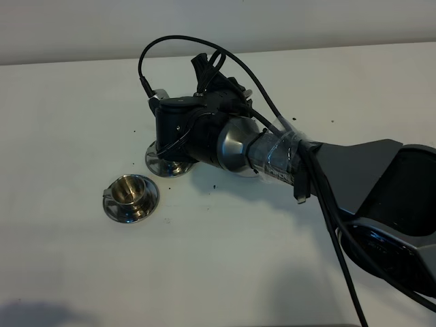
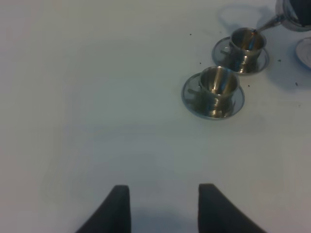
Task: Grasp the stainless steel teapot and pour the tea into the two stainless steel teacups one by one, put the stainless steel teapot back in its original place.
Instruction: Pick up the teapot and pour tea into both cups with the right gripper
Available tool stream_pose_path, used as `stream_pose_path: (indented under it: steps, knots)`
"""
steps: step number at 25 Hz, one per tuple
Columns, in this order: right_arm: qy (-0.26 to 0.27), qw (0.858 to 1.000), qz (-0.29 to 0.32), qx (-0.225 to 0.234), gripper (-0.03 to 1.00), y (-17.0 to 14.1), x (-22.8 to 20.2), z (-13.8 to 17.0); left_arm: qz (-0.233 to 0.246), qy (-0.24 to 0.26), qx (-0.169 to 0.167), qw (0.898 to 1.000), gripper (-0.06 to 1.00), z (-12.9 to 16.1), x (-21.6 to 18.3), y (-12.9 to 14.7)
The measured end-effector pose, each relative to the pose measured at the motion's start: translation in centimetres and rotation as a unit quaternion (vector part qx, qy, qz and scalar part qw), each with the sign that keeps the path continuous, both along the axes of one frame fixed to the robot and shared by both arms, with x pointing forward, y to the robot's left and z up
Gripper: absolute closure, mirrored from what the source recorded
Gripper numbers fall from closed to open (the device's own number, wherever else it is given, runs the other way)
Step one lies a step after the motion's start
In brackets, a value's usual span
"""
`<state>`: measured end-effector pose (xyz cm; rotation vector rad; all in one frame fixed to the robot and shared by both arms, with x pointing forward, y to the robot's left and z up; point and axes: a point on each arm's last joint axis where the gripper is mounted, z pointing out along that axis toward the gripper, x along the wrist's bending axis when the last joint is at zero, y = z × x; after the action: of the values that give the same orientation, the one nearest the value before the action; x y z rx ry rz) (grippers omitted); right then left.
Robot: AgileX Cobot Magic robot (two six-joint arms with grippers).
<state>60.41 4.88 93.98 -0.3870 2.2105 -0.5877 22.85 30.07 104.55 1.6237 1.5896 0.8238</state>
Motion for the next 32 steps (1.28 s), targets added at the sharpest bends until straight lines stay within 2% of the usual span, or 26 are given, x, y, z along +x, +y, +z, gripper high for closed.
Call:
stream_pose_path:
  steps: [32]
  knots:
    - [-0.034,0.998,0.029,-0.052,0.79,-0.09,0.49,0.76,0.0,0.0,0.0,1.0,0.58,0.0,0.0,0.0]
